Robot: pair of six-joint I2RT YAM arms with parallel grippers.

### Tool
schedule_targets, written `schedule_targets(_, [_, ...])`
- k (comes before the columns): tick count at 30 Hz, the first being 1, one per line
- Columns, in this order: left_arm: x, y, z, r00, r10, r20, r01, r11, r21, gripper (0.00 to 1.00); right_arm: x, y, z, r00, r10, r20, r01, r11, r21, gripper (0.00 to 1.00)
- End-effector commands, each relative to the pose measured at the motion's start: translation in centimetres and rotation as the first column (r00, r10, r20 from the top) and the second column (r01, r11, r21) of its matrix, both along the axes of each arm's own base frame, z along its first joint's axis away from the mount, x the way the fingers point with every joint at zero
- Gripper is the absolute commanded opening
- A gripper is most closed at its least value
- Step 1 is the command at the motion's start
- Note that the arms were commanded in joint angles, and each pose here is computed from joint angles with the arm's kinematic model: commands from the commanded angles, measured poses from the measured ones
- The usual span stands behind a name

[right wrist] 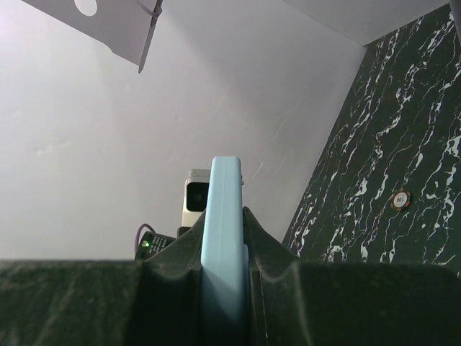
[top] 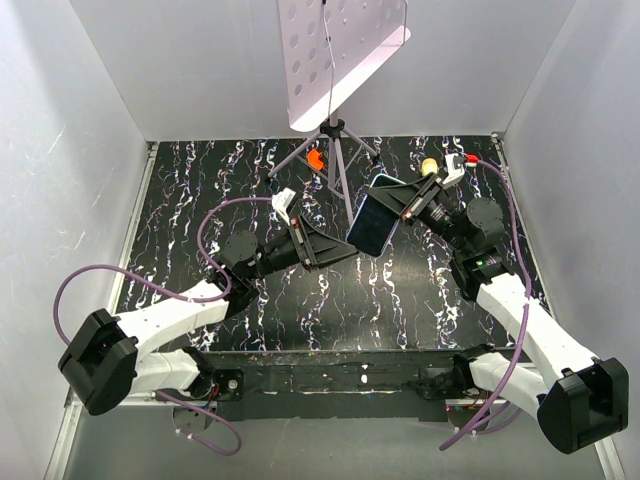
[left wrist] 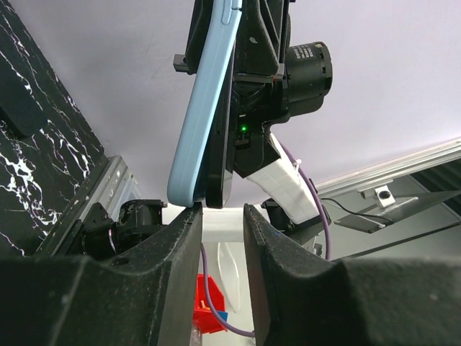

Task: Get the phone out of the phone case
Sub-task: Remove the phone case from the phone.

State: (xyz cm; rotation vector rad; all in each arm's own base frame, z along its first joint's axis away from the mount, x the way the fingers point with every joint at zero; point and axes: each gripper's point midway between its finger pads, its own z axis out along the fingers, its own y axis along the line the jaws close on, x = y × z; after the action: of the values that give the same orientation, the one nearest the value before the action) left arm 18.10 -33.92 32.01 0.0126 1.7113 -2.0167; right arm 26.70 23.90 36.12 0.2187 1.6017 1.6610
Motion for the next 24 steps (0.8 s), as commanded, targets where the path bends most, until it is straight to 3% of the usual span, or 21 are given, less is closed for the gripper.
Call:
schedule_targets(1, [1.4,-0.4,1.9,0.999,0.049,0.024,-0.049,0.999,-0.023,0.30,-2.0,0.1,3.7,0.991,0.039,0.131,-0.048,0.997,0.067,0.01])
schedule_targets(6, [2.4,-0.8,3.0,0.999,0.041,-0.013,-0.042,0.995,-0.090,0.36,-2.9,1.3,2.9,0.982,0.104,0.158,-0.110,0.994,0.026,0.01])
schedule_targets(11, [1.9,-1.9,4.3,0.998,-0.055,0.009,0.056,0.991,-0.122,0.31,-3.8,2.4,1.8,0.973,0.161,0.168,-0.157,0.987,-0.038,0.01])
schedule_targets(20, [-0.5,-1.3,3.9,0.978,-0.105,0.180,0.104,0.994,0.017,0.26,-4.7,3.3,-0.3,0.957,0.259,0.133,-0.241,0.961,-0.135,0.01])
schedule_targets(24, [-0.9,-0.8,4.0,0.969,-0.093,0.230,0.082,0.995,0.057,0.30,-5.2,3.7,-0.5,0.945,0.305,0.121,-0.289,0.948,-0.130,0.01])
